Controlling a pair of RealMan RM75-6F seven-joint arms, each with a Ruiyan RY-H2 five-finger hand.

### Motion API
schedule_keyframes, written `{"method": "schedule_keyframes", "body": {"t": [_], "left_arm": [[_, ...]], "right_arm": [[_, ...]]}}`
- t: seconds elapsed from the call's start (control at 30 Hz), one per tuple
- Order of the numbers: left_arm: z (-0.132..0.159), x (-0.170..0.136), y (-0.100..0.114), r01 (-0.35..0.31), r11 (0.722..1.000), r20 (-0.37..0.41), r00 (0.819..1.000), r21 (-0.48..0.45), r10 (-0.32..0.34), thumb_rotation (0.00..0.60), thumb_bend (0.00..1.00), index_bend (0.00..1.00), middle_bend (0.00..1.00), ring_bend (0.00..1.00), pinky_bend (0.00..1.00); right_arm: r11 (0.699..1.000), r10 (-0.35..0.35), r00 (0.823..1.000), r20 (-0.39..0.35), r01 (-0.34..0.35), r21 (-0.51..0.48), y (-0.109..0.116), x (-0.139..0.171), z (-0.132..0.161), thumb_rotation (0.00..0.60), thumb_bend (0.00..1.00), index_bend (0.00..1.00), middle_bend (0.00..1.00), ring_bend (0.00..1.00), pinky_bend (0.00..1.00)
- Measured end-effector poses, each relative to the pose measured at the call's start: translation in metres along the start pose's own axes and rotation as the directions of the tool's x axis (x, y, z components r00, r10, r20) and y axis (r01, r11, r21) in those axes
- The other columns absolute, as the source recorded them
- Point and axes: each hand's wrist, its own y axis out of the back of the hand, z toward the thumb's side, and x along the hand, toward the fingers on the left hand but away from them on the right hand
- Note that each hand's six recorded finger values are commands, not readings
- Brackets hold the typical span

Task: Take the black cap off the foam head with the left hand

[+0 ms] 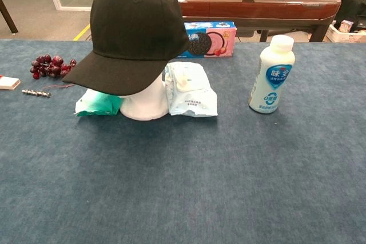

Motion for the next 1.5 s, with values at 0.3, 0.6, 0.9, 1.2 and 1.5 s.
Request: {"method": "schedule_keyframes", "body": {"t": [0.3,0.6,0.9,1.2,1.5], "left_arm": [[0.002,-0.002,0.002,-0.021,1.000,0.001,1.000,0.019,0.021,0.600,0.14,0.07,0.17,0.30,0.57],[0.015,-0.003,0.000,-0.060,0.998,0.063,0.996,0.014,0.059,0.600,0.14,0.17,0.18,0.30,0.57],[0.042,-0.004,0.011,-0.154,0.987,0.197,0.967,-0.054,0.161,0.600,0.14,0.50,0.61,0.53,0.66],[0.085,0.011,0.028,-0.245,0.965,0.368,0.892,-0.096,0.263,0.600,0.09,0.67,0.84,0.65,0.69],[0.114,0.024,0.019,-0.245,0.967,0.439,0.862,-0.075,0.253,0.600,0.01,0.57,0.79,0.62,0.69]], "right_arm": [[1.000,-0.010,1.000,-0.008,0.010,-0.014,0.002,0.004,0.003,0.600,0.41,0.60,0.48,0.46,0.64],[1.000,0.002,1.000,-0.006,-0.002,-0.017,0.001,0.003,0.002,0.600,0.41,0.60,0.48,0.46,0.64],[0.999,-0.041,0.999,-0.004,0.040,-0.032,0.011,0.013,0.002,0.600,0.41,0.60,0.48,0.46,0.64],[0.996,-0.059,0.998,0.018,0.060,-0.064,0.019,0.012,-0.007,0.600,0.41,0.60,0.48,0.46,0.64],[0.995,-0.066,0.997,0.034,0.069,-0.075,0.023,0.010,-0.013,0.600,0.41,0.60,0.48,0.46,0.64]]}}
